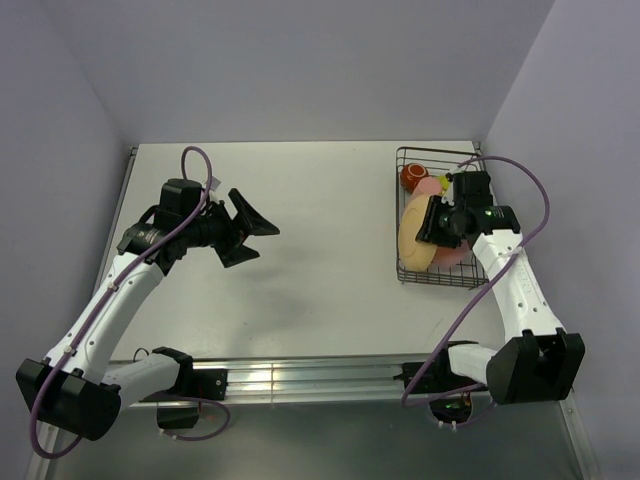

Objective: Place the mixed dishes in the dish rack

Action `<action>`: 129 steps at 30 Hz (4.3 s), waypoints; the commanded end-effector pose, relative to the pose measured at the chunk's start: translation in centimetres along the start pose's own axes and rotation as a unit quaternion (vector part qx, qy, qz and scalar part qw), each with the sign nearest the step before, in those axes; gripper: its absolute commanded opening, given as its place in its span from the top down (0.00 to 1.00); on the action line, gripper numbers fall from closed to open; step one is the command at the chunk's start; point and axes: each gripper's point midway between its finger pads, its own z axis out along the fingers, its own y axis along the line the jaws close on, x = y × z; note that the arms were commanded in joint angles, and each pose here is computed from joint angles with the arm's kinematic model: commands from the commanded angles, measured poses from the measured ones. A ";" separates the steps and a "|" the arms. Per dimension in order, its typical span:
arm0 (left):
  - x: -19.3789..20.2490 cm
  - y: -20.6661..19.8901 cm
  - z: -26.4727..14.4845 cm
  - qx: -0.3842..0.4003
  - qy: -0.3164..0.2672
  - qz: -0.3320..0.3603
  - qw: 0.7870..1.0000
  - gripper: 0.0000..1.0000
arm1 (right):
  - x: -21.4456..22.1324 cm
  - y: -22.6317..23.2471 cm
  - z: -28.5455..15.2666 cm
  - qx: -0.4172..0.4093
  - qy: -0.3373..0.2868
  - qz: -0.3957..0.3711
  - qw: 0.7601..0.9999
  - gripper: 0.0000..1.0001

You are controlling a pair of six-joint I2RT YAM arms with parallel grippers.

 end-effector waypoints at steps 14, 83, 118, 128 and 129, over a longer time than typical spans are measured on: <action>0.1 -1.2 -0.7 0.022 -0.002 0.021 1.000 0.08 | -3.1 2.0 -0.6 -0.030 0.009 -0.015 0.999 1.00; -0.2 -1.3 0.1 0.020 0.011 0.031 0.999 0.08 | -2.7 3.9 -1.6 -0.089 0.040 -0.043 0.994 1.00; -0.6 -1.6 0.3 0.023 0.006 0.026 0.999 0.08 | -1.2 2.1 0.9 -0.059 0.035 -0.037 0.997 0.36; -0.2 -1.5 0.2 0.030 0.007 0.020 0.999 0.08 | -2.1 2.4 -1.6 -0.058 -0.002 -0.040 0.998 0.20; -0.1 -1.3 0.2 0.028 0.008 0.018 0.999 0.08 | -2.4 2.4 -1.9 -0.055 -0.006 -0.040 0.998 0.20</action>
